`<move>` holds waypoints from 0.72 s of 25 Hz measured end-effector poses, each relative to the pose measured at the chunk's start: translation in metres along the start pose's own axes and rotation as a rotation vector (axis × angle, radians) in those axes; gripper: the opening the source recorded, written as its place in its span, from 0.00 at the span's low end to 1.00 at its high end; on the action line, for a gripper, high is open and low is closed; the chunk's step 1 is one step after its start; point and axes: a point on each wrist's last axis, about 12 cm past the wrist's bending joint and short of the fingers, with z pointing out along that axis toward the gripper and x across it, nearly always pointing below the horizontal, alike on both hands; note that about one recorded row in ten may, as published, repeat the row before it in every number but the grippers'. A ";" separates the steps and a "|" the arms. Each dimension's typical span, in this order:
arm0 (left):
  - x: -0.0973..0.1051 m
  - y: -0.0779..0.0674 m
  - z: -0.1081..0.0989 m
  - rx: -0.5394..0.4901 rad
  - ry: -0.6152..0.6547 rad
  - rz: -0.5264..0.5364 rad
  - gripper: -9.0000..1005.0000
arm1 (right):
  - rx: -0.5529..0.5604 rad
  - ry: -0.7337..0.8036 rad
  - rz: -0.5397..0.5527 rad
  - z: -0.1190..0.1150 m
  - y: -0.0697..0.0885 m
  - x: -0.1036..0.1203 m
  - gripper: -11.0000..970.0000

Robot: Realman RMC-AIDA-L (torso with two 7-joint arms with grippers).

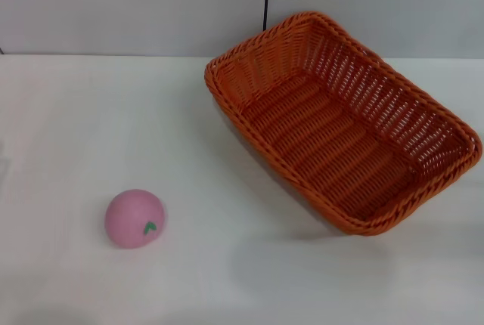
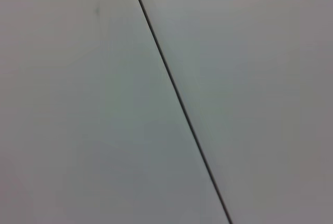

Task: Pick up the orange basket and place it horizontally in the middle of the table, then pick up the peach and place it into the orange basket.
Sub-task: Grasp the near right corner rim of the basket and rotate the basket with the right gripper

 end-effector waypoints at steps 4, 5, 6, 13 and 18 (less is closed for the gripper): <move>0.000 0.001 -0.002 0.001 0.002 0.003 0.83 | -0.015 0.010 0.001 -0.001 0.001 0.001 0.82; -0.001 0.002 -0.005 -0.003 0.004 0.006 0.83 | -0.017 0.013 0.001 -0.002 0.001 0.001 0.82; -0.001 0.002 -0.005 -0.003 0.004 0.006 0.83 | -0.017 0.015 0.000 -0.002 0.001 0.001 0.82; -0.001 0.004 -0.006 -0.008 0.004 0.011 0.83 | -0.155 0.056 0.015 0.001 -0.010 -0.014 0.82; -0.002 0.005 -0.001 -0.003 -0.003 0.015 0.83 | -0.352 0.226 0.081 0.020 -0.034 -0.067 0.82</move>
